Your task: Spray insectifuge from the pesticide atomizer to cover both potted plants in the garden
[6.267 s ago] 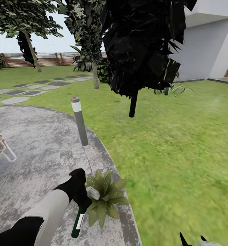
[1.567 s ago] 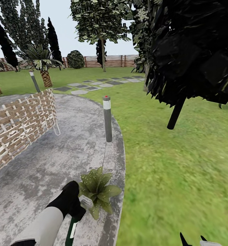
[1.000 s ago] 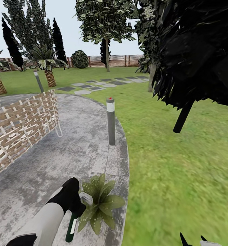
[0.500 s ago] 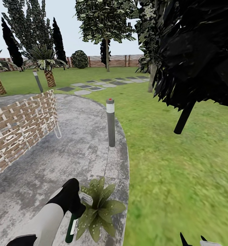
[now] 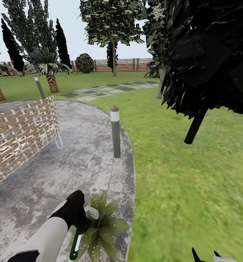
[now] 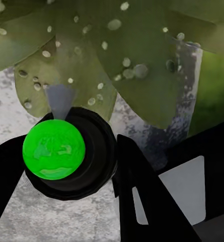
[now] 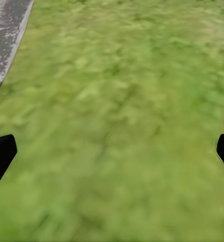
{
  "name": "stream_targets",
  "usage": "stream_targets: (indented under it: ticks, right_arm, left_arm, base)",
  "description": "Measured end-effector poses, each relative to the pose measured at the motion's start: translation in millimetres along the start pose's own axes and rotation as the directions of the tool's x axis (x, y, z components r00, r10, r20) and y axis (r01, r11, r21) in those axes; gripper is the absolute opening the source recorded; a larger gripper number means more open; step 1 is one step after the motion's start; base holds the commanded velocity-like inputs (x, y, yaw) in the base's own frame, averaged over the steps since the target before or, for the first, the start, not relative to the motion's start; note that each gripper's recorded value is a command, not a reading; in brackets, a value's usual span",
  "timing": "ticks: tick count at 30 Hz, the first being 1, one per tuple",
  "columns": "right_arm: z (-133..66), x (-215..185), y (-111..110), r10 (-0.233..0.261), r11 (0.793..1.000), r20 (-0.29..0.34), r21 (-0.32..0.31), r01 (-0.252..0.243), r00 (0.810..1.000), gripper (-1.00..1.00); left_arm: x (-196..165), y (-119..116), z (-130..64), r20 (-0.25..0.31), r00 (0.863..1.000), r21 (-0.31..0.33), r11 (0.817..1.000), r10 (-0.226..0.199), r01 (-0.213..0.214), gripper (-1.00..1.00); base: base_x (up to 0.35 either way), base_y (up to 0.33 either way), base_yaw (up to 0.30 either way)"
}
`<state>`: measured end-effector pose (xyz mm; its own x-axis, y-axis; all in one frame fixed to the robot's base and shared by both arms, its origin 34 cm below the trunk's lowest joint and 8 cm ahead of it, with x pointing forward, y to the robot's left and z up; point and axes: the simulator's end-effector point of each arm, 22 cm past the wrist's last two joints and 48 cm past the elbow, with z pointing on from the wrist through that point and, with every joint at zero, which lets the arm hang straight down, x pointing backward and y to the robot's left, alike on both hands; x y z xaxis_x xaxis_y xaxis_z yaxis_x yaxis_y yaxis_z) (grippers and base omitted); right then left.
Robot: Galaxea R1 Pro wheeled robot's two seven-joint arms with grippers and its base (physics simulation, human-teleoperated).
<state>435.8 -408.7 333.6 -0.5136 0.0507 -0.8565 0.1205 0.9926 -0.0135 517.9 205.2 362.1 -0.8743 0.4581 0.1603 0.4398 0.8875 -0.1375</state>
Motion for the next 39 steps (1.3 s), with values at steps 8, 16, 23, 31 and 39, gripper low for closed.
stream_targets:
  ticks: [8, 16, 23, 31, 39]
  right_arm:
    - [0.1, 0.1, 0.1, 0.000, 1.000, 0.000, 0.000, 0.000, 1.000, 1.00]
    - [0.0, 0.1, 0.0, 0.000, 1.000, 0.000, 0.000, 0.000, 1.000, 1.00]
    - [0.1, 0.2, 0.0, 0.000, 1.000, -0.001, 0.000, 0.000, 1.000, 1.00]
    - [0.1, 0.3, 0.0, 0.000, 1.000, -0.001, 0.000, 0.000, 1.000, 1.00]
    - [0.1, 0.3, 0.0, 0.000, 1.000, -0.001, 0.000, 0.000, 1.000, 1.00]
  left_arm:
    - [0.3, 1.2, -0.2, 0.002, 1.000, 0.001, 1.000, -0.005, 0.005, -1.00]
    - [-0.4, 1.5, -0.8, 0.003, 1.000, 0.000, 1.000, -0.004, 0.004, -1.00]
    - [-0.2, 1.9, -0.3, 0.001, 1.000, -0.001, 1.000, -0.002, 0.002, -1.00]
    - [0.2, 2.8, -0.4, 0.001, 1.000, 0.000, 1.000, -0.006, 0.006, -1.00]
    - [1.4, 4.0, 0.1, -0.001, 1.000, -0.001, 1.000, -0.007, 0.007, -1.00]
  base:
    - [0.001, -0.044, 0.047]
    - [0.000, -0.053, 0.150]
    - [-0.171, -0.223, 0.002]
    - [-0.269, -0.182, 0.000]
    - [-0.274, -0.164, 0.000]
